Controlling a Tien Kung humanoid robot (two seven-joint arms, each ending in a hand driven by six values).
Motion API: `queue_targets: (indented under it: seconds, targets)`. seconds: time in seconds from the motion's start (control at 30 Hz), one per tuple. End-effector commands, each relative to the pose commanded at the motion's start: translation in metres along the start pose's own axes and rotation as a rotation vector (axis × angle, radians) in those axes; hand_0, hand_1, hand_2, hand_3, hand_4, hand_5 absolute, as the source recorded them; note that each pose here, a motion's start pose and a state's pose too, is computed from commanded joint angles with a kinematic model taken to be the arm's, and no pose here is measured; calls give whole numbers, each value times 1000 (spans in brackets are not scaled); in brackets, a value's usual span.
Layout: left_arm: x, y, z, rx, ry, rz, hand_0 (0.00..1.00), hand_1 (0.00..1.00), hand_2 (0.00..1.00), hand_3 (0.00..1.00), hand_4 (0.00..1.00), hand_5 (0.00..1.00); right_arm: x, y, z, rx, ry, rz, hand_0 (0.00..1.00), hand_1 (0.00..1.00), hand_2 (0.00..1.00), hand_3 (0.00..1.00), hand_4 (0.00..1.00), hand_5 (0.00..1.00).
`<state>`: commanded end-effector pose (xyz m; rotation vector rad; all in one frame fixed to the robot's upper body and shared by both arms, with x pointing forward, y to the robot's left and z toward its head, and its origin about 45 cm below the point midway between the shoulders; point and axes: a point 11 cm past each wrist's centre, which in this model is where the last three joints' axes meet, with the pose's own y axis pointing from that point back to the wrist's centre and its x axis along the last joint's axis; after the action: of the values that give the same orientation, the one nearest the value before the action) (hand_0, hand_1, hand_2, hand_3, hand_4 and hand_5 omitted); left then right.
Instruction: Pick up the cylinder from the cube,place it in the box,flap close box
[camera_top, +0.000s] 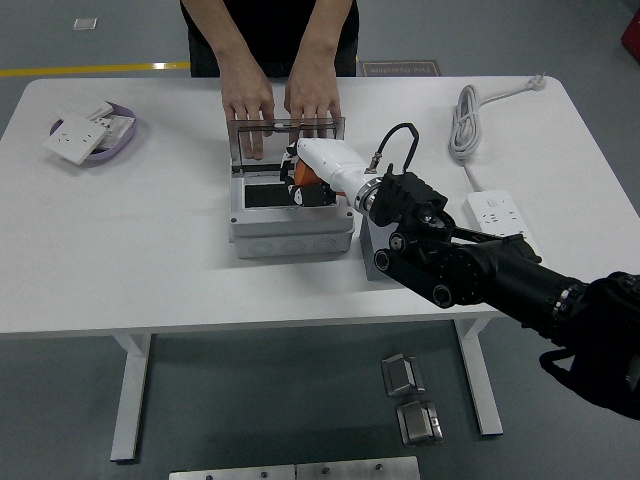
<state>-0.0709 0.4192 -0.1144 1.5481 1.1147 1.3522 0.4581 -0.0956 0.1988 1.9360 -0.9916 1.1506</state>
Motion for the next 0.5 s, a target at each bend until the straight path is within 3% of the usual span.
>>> queue_targets:
  seconds: [0.13,0.17,0.33,0.37,0.5]
  targets:
    - [0,0,0,1,-1,1,586,627,589,624,652,238,1,-1,-5,26,-16,-8,214,289,387,363,26,2]
    - [1,0,0,1,-2,1,586,627,589,624,652,239,1,-1,-7,34,-20,-11,389,414,445,469,120,2]
    - [2,0,1,0,-4,4,586,627,589,624,652,239,5,-3,-12,62,-20,-14,389,414,445,469,120,2]
    - [2,0,1,-1,-5,4,586,627,589,624,653,240,6,-3,-11,61,-18,-12,727,601,557,575,129,16]
    - [3,0,2,-3,-8,6,586,627,589,624,653,240,11,-5,-8,52,-11,-4,727,601,557,575,129,16]
